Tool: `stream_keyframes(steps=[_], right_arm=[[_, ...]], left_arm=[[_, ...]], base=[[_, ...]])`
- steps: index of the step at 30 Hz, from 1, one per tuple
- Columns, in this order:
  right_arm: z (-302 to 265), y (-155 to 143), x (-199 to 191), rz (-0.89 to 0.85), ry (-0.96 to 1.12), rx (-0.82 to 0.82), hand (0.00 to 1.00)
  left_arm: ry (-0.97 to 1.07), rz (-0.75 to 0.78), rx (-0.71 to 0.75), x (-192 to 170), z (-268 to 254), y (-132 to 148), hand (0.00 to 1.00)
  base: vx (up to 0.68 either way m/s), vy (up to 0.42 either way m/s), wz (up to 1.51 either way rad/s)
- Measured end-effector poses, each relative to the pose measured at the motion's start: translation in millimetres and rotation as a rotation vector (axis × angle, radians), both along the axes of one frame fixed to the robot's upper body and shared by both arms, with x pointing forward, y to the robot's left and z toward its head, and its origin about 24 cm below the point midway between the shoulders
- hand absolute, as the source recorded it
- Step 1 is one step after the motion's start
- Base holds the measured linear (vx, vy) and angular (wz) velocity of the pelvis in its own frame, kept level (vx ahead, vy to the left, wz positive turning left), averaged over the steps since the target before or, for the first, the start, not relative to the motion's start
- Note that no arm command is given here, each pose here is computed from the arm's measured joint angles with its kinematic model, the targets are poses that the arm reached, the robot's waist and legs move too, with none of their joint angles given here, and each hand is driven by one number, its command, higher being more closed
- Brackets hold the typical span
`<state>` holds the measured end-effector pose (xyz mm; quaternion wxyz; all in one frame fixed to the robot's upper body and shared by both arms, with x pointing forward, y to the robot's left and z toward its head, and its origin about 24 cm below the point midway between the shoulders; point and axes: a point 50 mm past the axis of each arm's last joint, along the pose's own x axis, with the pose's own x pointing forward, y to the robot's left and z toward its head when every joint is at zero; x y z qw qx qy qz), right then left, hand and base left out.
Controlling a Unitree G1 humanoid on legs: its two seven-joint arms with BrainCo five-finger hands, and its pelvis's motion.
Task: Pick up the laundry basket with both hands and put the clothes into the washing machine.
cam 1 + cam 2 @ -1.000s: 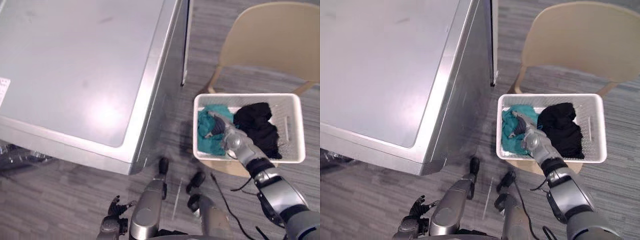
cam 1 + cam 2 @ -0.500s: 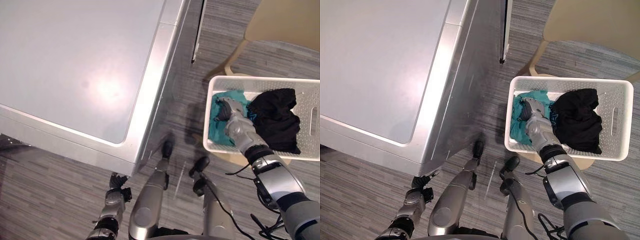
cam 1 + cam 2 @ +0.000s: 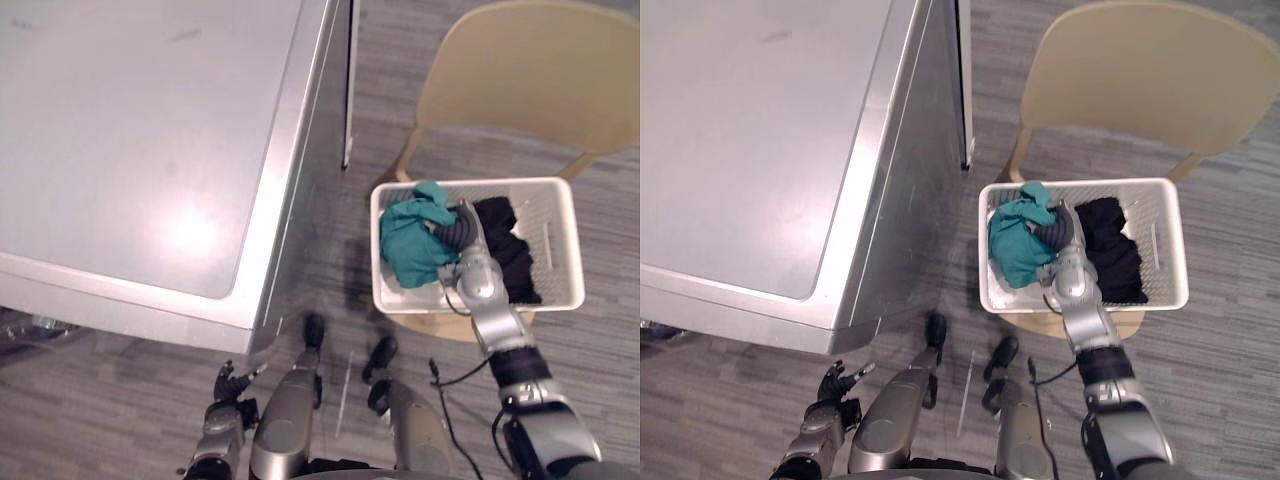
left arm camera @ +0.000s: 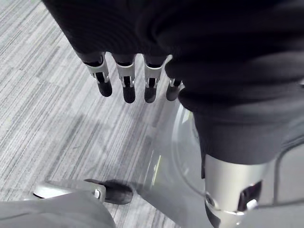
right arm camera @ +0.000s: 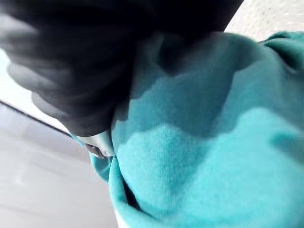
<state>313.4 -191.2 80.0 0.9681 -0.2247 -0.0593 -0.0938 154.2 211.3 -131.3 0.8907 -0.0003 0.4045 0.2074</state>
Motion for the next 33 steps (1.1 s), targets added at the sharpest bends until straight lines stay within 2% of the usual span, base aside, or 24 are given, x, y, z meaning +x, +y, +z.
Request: stream_keyframes(steps=[3,7,14,20,23,26,28,33], right_arm=[[-15,9,-24,0.004,0.004,0.149,1.00],[-8,32,-42,0.100,-0.063,0.380,1.00],[18,55,-55,0.295,-0.184,0.516,1.00],[35,52,-59,0.299,-0.281,0.523,1.00],[50,66,-53,0.369,-0.320,0.511,1.00],[62,71,-47,0.401,-0.359,0.492,1.00],[61,65,-46,0.396,-0.348,0.461,1.00],[60,51,-42,0.361,-0.346,0.467,1.00]], left_arm=[[0.066,0.011,-0.001,-21,-8,3,0.00],[0.134,0.049,-0.018,-42,-17,6,0.00],[0.206,0.095,-0.036,-71,-24,7,0.00],[0.141,0.081,-0.025,-54,-18,12,0.00],[0.089,0.092,-0.017,-45,-12,11,0.00],[-0.002,0.115,-0.071,-35,-4,-9,0.00],[-0.079,0.050,-0.098,-23,6,-28,0.00],[-0.354,-0.095,-0.061,18,54,-33,0.00]], base=[[0.11,0.028,-0.19],[0.06,0.045,-0.37],[0.01,0.042,-0.21],[0.00,-0.028,0.90],[-0.12,-0.188,0.62],[-0.25,-0.217,0.27],[-0.36,-0.242,0.63],[-0.31,-0.104,0.88]])
